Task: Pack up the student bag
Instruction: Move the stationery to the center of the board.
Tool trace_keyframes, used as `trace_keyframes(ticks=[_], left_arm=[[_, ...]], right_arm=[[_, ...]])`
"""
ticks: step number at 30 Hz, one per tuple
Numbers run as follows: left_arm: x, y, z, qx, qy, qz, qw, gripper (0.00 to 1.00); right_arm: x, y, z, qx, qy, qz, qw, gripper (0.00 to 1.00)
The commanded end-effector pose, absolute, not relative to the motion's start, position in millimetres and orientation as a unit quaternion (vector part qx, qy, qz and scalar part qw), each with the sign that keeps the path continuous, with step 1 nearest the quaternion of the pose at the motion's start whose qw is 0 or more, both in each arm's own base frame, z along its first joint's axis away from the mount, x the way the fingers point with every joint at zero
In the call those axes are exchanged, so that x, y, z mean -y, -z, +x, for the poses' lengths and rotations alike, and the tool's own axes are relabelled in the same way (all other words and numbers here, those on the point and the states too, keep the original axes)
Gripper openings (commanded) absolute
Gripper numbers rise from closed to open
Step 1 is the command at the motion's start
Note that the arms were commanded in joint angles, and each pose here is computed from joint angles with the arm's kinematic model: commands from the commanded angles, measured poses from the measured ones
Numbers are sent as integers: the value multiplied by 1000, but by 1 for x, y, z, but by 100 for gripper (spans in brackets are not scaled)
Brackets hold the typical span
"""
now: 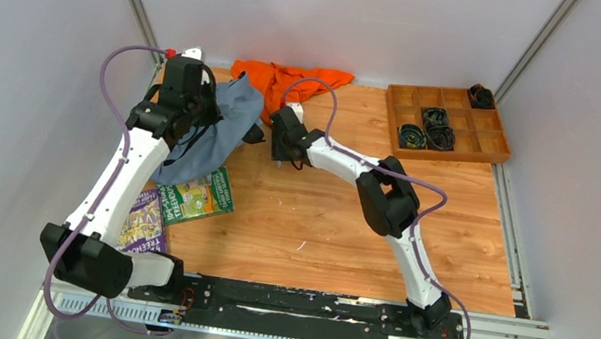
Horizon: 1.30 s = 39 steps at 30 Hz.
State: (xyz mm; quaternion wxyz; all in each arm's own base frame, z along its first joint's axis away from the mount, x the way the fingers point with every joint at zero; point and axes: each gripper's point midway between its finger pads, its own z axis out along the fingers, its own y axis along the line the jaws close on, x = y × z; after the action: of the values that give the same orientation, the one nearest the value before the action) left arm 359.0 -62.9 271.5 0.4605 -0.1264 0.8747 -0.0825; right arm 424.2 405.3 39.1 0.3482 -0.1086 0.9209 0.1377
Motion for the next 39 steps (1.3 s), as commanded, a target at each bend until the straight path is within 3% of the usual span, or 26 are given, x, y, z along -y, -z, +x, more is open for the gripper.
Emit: trace_keyframes(ticks=[1,8,20,30,39], left_arm=[[52,-299,363,-846,78,-140,508,0],[55,-300,363,-846,88,-137,508,0],[96,-341,370,-823,180,-47,537,0],[195,-382,348,-771,306,107,548,0],[264,-338,325,-772,390,137,483,0]], right_arm=[[-402,-10,411,-933,-98,-121,325,41],[-373,-18,402,-940,-53,-100,322,21],[-276,-23,341,-953,7,-70,295,0],[-185,-24,283,-960,29,-5,277,0],[-126,-56,273,-950,10,48,310,0]])
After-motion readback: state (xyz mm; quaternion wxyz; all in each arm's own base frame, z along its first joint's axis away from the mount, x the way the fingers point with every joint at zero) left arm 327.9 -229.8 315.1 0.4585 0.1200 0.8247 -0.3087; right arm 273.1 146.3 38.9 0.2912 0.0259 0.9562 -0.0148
